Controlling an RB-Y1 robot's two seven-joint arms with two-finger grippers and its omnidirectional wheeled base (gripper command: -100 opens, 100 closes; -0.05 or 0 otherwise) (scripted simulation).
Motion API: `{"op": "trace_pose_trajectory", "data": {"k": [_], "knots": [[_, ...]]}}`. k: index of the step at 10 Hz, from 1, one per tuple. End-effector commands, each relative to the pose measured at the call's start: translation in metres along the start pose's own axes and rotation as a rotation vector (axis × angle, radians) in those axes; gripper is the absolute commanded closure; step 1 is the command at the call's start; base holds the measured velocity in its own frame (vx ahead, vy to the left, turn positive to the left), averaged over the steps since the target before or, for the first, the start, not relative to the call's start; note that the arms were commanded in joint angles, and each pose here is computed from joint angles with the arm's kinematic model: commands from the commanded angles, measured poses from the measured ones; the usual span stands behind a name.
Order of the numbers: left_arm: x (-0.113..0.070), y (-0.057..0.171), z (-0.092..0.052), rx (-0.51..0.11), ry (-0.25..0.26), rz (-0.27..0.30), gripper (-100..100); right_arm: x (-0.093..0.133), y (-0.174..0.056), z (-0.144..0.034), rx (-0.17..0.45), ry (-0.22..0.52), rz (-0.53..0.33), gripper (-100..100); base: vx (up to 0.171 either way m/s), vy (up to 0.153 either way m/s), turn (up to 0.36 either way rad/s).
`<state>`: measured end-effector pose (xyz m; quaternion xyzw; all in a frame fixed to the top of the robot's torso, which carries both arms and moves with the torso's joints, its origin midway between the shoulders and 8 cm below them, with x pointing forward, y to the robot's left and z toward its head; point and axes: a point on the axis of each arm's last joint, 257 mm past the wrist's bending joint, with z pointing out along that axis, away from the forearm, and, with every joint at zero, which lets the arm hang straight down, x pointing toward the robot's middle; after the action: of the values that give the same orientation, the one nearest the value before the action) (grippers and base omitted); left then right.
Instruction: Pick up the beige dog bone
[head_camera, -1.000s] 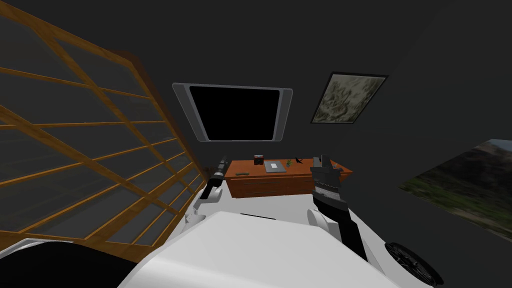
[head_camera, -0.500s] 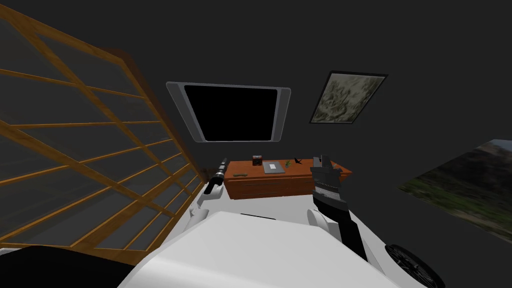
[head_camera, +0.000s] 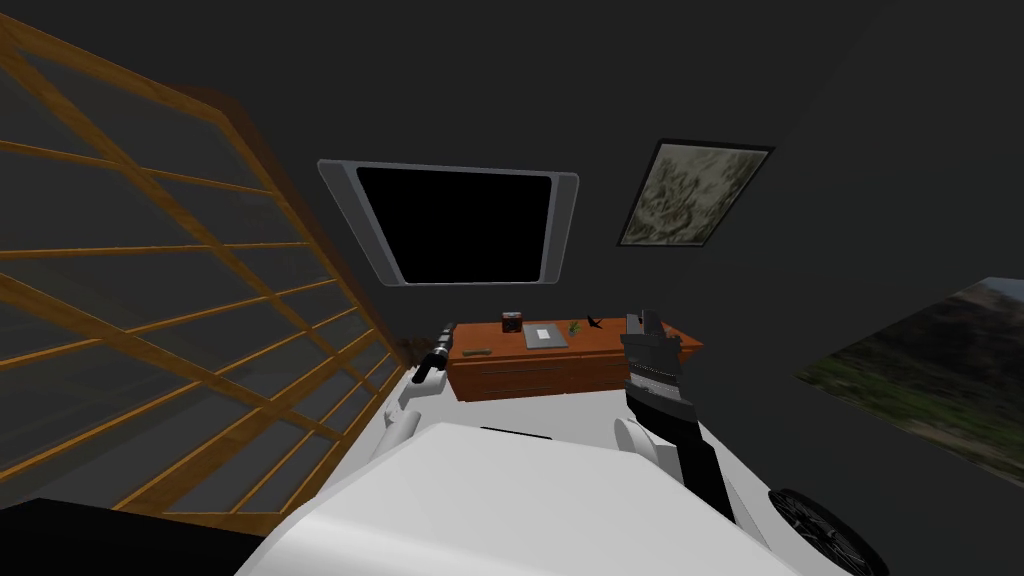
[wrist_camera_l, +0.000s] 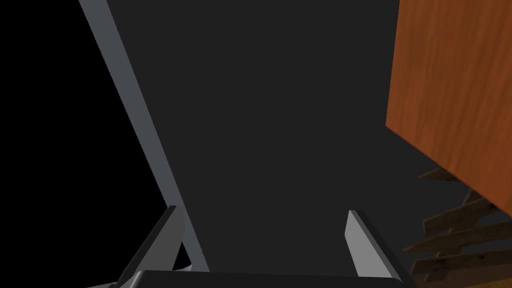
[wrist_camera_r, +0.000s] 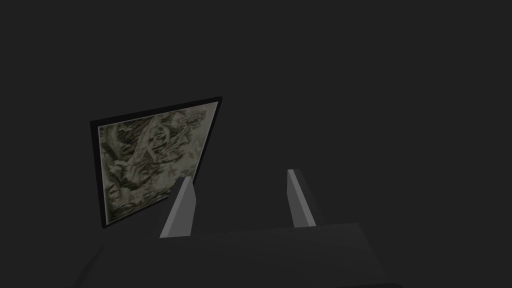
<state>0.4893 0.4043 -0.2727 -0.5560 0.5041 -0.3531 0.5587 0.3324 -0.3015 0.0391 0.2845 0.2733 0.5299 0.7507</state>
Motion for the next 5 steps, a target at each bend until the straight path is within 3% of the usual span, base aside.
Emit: {"op": "trace_pose_trajectory", "data": {"k": [1,2,5], "knots": [[-0.002,0.021,0.007,-0.064,-0.006,-0.014,-100,0.0,0.0,0.0,0.0,0.0,0.0,0,0.033,-0.021,-0.032],[-0.002,0.025,0.007,-0.072,-0.006,-0.014,-100,0.0,0.0,0.0,0.0,0.0,0.0,0,0.027,-0.015,-0.011],[-0.004,0.059,0.012,-0.178,-0.013,-0.041,-100,0.0,0.0,0.0,0.0,0.0,0.0,0,0.04,-0.019,-0.025]]}}
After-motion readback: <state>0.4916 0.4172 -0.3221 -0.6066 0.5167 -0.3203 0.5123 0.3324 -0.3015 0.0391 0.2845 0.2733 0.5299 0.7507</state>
